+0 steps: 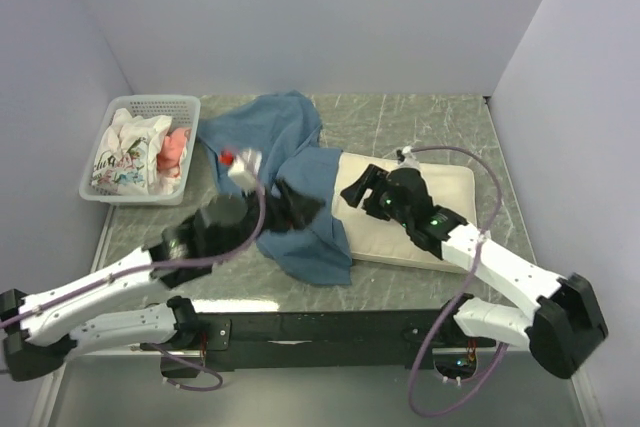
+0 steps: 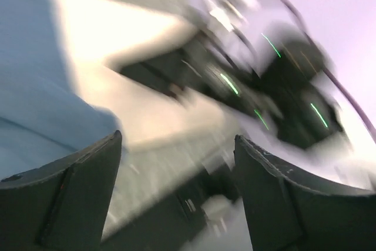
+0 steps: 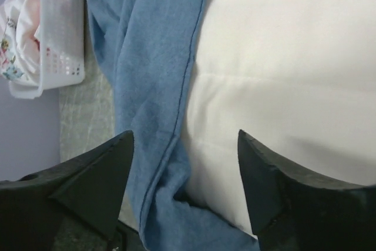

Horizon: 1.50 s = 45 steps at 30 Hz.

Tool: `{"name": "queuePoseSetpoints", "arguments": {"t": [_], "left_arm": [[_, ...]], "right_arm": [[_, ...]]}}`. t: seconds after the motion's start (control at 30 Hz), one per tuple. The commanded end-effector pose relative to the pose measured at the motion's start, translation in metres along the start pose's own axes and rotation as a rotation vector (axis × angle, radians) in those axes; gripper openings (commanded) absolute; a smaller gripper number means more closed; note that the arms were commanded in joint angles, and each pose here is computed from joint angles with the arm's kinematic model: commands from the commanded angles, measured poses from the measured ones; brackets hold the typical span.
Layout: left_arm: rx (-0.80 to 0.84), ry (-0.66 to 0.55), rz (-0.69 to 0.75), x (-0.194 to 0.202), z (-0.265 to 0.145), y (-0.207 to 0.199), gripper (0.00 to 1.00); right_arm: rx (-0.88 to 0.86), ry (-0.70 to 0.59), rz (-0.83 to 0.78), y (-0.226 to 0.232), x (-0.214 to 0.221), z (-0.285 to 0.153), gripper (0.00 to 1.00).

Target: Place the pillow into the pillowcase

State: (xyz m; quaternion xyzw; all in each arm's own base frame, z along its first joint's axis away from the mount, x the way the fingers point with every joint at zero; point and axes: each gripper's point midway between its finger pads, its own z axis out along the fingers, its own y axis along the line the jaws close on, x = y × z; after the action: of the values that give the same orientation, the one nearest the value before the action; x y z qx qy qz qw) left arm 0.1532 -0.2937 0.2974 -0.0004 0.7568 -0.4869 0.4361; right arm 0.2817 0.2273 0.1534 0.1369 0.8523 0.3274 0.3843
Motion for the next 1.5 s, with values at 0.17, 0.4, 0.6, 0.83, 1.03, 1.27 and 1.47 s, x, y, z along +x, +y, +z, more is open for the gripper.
{"name": "queuePoseSetpoints", "arguments": {"t": [0.17,0.4,0.6,0.83,1.03,1.27,1.47], "left_arm": [[-0.526,0.104,0.24,-0.069,0.116,0.113,0.75],[-0.705,0.353,0.452,-0.042,0.195,0.168,0.69],[-0.819,0.451,0.543,-0.023,0.224,0.213,0.67],[-0.833,0.414,0.556,-0.025,0.229,0.22,0.28],[-0.753,0.406,0.545,-0.034,0.24,0.197,0.01],[-0.675,0.343,0.539,-0.055,0.243,0.157,0.01],[-0.502,0.337,0.51,-0.054,0.258,0.112,0.01]], "right_arm": [[0.253,-0.171,-0.04,-0.072,-0.082,-0.04,0.9],[0.398,-0.173,-0.051,-0.107,-0.117,-0.038,1.0],[0.512,-0.104,-0.083,-0.132,-0.115,-0.018,1.0],[0.519,0.105,-0.09,-0.164,-0.059,0.021,1.0],[0.407,0.219,-0.059,-0.161,-0.017,0.041,0.36],[0.259,0.161,-0.046,-0.118,-0.029,0.022,0.0],[0.084,0.094,-0.037,-0.057,-0.04,-0.003,0.0]]}}
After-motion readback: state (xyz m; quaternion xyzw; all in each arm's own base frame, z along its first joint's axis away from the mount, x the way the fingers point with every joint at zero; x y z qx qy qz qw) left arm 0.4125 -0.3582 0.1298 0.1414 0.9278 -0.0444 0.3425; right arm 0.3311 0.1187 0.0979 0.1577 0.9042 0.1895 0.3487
